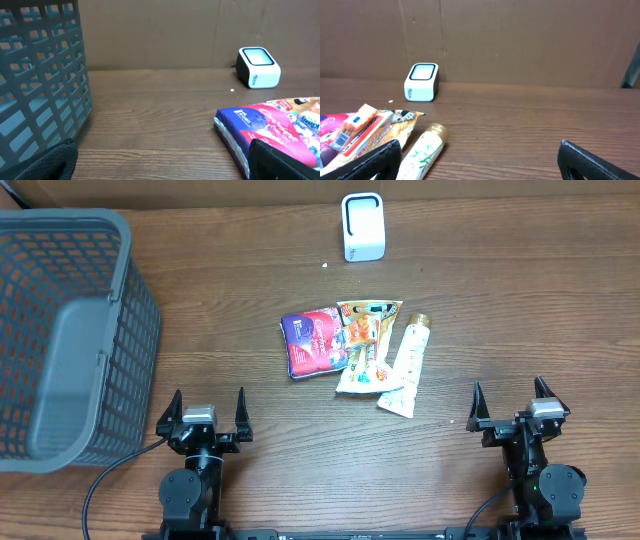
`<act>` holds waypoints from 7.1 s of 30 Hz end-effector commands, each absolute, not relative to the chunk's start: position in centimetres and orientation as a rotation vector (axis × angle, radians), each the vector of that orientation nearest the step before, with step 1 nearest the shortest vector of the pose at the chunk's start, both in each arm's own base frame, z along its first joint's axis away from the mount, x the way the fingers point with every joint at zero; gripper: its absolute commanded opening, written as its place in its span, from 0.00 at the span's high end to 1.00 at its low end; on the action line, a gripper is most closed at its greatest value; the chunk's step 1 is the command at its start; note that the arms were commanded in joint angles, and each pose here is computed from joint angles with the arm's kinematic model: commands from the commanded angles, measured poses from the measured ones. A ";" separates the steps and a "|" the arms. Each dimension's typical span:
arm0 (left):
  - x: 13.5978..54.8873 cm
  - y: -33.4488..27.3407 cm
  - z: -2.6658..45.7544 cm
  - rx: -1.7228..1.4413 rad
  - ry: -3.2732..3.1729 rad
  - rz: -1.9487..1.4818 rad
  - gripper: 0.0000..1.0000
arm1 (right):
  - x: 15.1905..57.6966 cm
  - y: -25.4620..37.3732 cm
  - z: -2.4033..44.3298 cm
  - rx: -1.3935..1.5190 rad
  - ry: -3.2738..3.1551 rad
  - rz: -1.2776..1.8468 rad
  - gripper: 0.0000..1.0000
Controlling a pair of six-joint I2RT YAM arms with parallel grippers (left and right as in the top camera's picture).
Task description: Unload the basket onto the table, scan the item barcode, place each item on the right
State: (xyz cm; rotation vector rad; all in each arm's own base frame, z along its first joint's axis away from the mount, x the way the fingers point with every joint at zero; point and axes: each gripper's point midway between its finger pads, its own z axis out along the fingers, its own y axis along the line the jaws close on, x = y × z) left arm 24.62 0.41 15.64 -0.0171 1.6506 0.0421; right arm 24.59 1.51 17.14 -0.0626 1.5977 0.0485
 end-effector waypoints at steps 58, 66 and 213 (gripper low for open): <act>24.6 0.7 15.7 -0.054 1.641 0.022 0.00 | 24.6 1.4 17.0 -0.057 1.594 0.042 0.00; 24.6 0.7 15.7 -0.054 1.641 0.022 0.00 | 24.6 1.3 17.0 -0.056 1.594 0.042 0.00; 24.6 0.7 15.7 -0.054 1.641 0.022 0.00 | 24.6 1.3 17.0 -0.017 1.596 0.074 0.00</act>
